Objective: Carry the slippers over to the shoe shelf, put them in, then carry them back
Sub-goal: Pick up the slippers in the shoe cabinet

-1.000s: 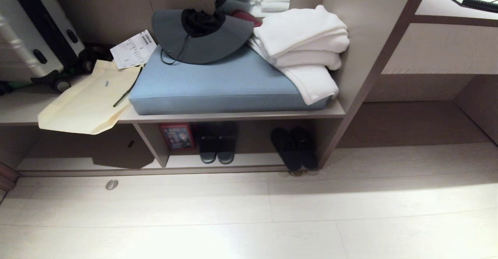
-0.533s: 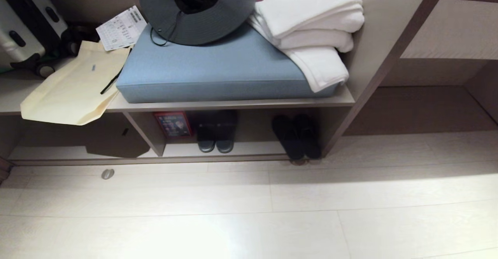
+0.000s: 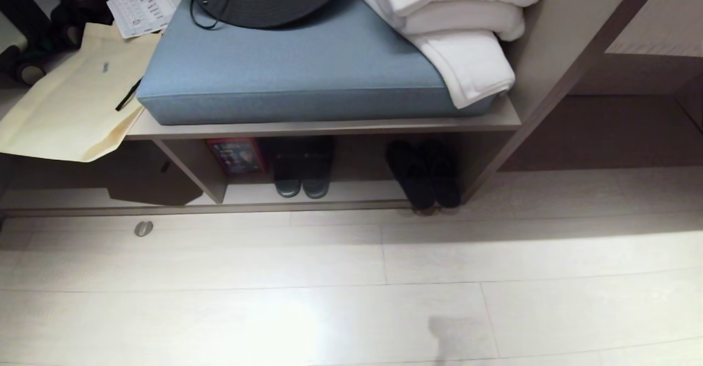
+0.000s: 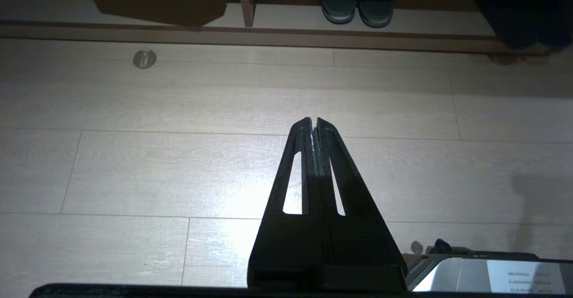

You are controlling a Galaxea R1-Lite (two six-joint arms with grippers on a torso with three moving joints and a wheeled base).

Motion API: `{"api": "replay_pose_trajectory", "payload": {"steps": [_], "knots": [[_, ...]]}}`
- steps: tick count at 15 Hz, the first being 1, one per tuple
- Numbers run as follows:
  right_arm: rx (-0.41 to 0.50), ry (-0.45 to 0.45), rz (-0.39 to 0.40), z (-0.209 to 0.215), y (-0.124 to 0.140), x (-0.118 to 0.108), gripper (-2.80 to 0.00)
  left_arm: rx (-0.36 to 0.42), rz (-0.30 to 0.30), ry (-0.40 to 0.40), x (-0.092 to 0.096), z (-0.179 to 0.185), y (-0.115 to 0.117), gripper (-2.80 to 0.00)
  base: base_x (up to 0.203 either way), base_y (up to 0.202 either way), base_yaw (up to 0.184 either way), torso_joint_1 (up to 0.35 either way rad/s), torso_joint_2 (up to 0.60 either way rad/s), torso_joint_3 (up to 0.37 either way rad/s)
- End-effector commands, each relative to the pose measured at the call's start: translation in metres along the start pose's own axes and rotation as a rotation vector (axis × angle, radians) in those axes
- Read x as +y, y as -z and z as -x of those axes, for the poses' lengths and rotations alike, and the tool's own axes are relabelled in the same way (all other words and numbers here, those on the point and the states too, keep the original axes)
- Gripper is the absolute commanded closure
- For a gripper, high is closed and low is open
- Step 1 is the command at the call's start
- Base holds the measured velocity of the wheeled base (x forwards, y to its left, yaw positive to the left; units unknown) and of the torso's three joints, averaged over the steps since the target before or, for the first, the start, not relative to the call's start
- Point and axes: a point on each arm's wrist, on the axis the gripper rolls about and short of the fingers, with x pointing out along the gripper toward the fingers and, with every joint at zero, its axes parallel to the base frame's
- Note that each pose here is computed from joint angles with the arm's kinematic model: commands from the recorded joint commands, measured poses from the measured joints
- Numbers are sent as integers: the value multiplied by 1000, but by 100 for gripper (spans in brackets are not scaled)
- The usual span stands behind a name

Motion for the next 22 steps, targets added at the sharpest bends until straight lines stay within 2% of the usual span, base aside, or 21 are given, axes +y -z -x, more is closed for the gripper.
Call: {"api": "replay_pose_trajectory", "payload": {"steps": [1, 17, 22], "knots": [[-1, 0, 0, 0, 0, 0, 0, 1, 1, -1, 0, 0, 0, 0, 0, 0, 0, 4, 4, -206], [1, -5, 13, 0, 0, 0, 0, -12, 3, 2, 0, 0, 0, 0, 0, 0, 0, 0, 4, -198], [2, -2, 39, 0, 0, 0, 0, -12, 2, 0, 0, 0, 0, 0, 0, 0, 0, 0, 3, -196]]}}
